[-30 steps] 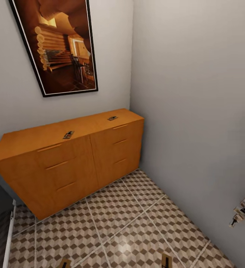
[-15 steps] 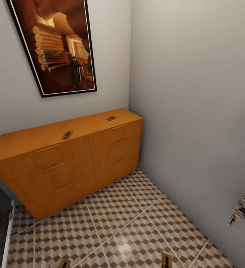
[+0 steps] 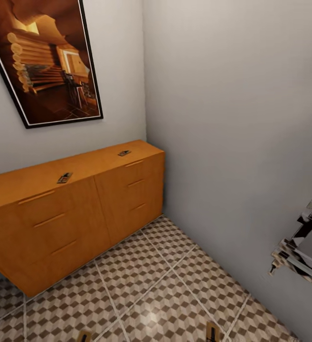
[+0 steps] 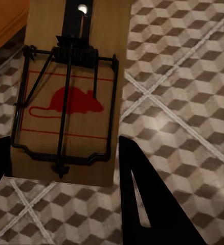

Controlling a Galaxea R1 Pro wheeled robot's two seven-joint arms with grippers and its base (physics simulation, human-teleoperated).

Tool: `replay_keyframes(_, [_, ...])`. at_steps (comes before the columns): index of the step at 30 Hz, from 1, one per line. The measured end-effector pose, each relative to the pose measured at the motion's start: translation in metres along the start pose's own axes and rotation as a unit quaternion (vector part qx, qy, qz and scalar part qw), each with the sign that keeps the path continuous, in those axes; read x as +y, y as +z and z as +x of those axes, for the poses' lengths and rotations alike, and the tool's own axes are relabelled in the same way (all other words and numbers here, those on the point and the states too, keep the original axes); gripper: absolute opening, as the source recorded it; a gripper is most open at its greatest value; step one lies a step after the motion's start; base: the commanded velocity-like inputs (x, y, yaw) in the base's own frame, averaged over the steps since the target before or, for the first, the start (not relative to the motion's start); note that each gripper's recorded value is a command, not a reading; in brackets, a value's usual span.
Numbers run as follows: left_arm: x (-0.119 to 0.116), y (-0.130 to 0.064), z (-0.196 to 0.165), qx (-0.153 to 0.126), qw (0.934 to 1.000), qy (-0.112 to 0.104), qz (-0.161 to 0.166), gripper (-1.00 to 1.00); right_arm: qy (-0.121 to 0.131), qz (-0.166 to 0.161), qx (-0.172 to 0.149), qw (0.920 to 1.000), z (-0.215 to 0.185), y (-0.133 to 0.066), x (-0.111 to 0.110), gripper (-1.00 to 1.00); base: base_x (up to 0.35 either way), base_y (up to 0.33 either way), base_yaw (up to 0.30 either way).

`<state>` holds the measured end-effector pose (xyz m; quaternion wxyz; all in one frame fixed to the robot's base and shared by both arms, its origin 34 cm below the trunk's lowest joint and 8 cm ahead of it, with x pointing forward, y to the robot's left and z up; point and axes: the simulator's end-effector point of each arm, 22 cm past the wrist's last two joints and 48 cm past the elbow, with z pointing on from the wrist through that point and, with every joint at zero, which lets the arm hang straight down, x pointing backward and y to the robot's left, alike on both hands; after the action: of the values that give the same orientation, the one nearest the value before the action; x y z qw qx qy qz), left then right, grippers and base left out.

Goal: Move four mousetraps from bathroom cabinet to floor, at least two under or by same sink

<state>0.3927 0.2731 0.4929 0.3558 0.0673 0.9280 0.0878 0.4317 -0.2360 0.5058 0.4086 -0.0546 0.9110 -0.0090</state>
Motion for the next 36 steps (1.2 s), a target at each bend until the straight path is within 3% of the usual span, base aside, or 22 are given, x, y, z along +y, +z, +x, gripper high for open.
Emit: replay_keyframes(36, [-0.001,0.001,-0.012,-0.013,0.9999,-0.002,-0.001,-1.0,0.0,0.001,-0.013,0.9999,-0.012,0.001,-0.001,-1.0,0.0,0.0,-0.181])
